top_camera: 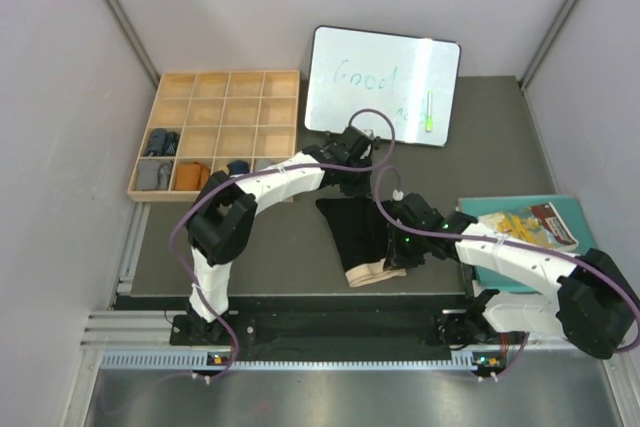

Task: Roll the underwear
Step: Fold the underwear at the center of the board.

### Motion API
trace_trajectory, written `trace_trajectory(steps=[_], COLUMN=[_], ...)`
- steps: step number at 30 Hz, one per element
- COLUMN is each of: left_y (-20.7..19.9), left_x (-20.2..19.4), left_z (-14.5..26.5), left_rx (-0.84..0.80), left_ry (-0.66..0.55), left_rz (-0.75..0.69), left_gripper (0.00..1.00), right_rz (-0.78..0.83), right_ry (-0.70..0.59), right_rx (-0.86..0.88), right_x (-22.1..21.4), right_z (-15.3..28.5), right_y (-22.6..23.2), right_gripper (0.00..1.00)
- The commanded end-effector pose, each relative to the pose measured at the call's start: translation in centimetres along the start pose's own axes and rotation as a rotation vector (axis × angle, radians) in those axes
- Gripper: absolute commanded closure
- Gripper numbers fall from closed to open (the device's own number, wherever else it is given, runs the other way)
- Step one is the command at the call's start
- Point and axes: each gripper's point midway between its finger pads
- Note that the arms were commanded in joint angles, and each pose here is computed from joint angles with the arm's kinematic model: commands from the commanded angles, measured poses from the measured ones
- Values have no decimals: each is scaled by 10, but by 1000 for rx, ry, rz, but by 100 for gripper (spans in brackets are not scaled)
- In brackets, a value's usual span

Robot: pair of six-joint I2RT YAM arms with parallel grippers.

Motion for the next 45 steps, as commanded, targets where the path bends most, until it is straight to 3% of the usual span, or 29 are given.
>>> trace_trajectory(steps=[1, 37, 38, 40, 42, 45], left_y=[-18, -50, -53, -58, -66, -79], left_x=[12, 10, 9, 11, 14, 23], left_z=[-6, -47, -47, -46, -41, -32], left_rx=[-31, -63, -72, -92, -118, -161], left_ry=[-13, 19, 20, 14, 5, -35], left_rz=[-43, -110, -114, -116, -119, -132], left_gripper=[100, 100, 100, 95, 78, 56], right_rz=[-24, -107, -108, -108, -106, -120], right_ry=[-29, -55, -55, -59, -80, -112], right_rx=[-26, -138, -140, -143, -145, -111], right_x=[6, 1, 1, 1, 7, 18], right_z=[4, 3, 3, 7, 14, 23], right_y=[-15, -55, -55, -54, -51, -45], right_gripper=[100, 100, 98, 79, 62, 50])
Point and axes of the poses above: each gripper's point midway between its finger pads, its own z axis back along the fingers, its own y axis along the line the jaws close on, x = y × z, and after that the axes turned 12 degrees about -z, right-handed
